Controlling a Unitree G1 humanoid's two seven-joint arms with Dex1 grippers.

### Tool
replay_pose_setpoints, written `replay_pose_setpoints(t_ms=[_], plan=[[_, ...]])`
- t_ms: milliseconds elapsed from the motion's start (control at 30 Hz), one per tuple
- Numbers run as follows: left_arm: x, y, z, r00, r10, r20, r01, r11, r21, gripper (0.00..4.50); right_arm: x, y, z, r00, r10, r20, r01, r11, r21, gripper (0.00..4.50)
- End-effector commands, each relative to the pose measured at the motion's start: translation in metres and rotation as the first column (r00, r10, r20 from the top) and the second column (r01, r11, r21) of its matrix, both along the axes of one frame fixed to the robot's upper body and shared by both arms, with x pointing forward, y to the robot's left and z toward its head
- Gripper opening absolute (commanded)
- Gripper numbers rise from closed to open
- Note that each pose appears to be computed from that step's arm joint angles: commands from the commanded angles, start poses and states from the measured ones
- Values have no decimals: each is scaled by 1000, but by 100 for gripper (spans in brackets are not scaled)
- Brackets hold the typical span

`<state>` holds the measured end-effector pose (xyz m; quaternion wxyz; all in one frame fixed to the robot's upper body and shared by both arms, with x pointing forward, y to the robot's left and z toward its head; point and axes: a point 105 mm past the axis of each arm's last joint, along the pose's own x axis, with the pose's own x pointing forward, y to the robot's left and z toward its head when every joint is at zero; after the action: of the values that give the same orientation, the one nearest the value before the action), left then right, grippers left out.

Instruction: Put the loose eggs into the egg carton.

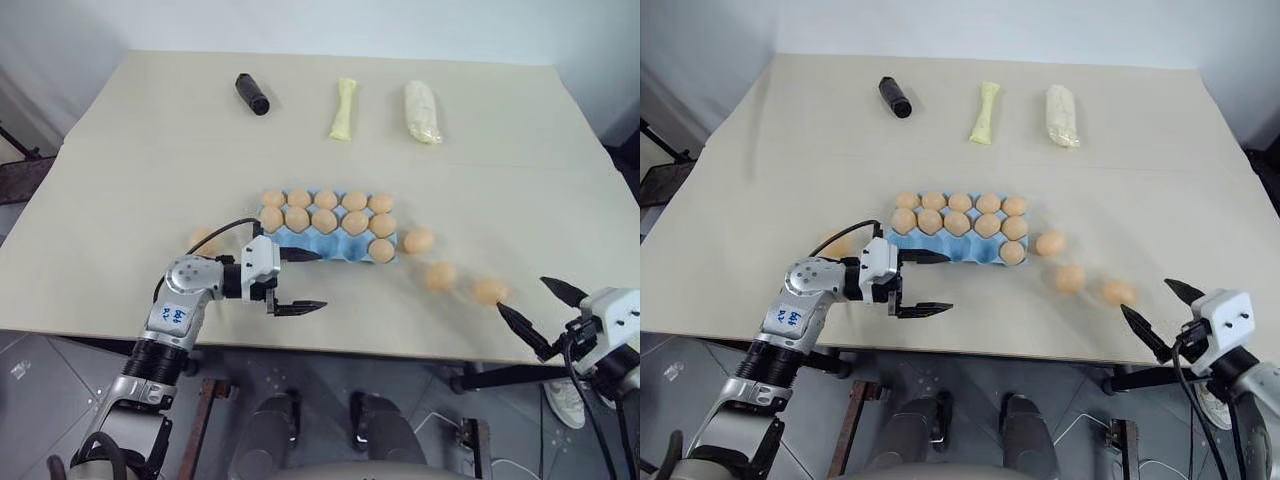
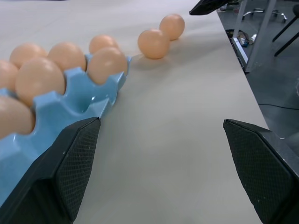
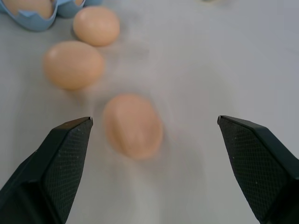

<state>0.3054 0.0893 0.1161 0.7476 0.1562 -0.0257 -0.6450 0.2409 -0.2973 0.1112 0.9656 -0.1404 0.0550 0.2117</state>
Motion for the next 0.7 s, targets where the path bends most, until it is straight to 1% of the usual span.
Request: replay_pose_setpoints(t_ms=[33,133,200,300,400,467,600,700], plan=[[-1,8,10,998,37,50,-37,999,-10,448,11,-3,-8,997,52,-50,-52,999,5,450],[-2,17,11,995,81,58,-80,997,-10,448,26,-2,-16,990,106,-94,-105,994,11,450],[-3,19,11,994,92,56,-92,996,-11,448,31,1,-16,987,129,-91,-129,992,12,450],[-4,23,13,991,116,60,-115,993,-13,450,34,4,-19,982,159,-102,-158,987,15,393],[-4,27,15,988,144,63,-143,990,-18,450,36,6,-18,981,172,-95,-172,985,12,286],[-3,34,16,982,177,65,-176,984,-23,450,38,6,-7,983,171,-62,-171,985,-4,222],[-2,45,18,973,224,62,-223,974,-28,450,40,13,11,981,192,-9,-192,981,-28,222],[-1,56,20,959,280,55,-278,960,-43,450,45,40,37,961,269,62,-268,963,-28,222]])
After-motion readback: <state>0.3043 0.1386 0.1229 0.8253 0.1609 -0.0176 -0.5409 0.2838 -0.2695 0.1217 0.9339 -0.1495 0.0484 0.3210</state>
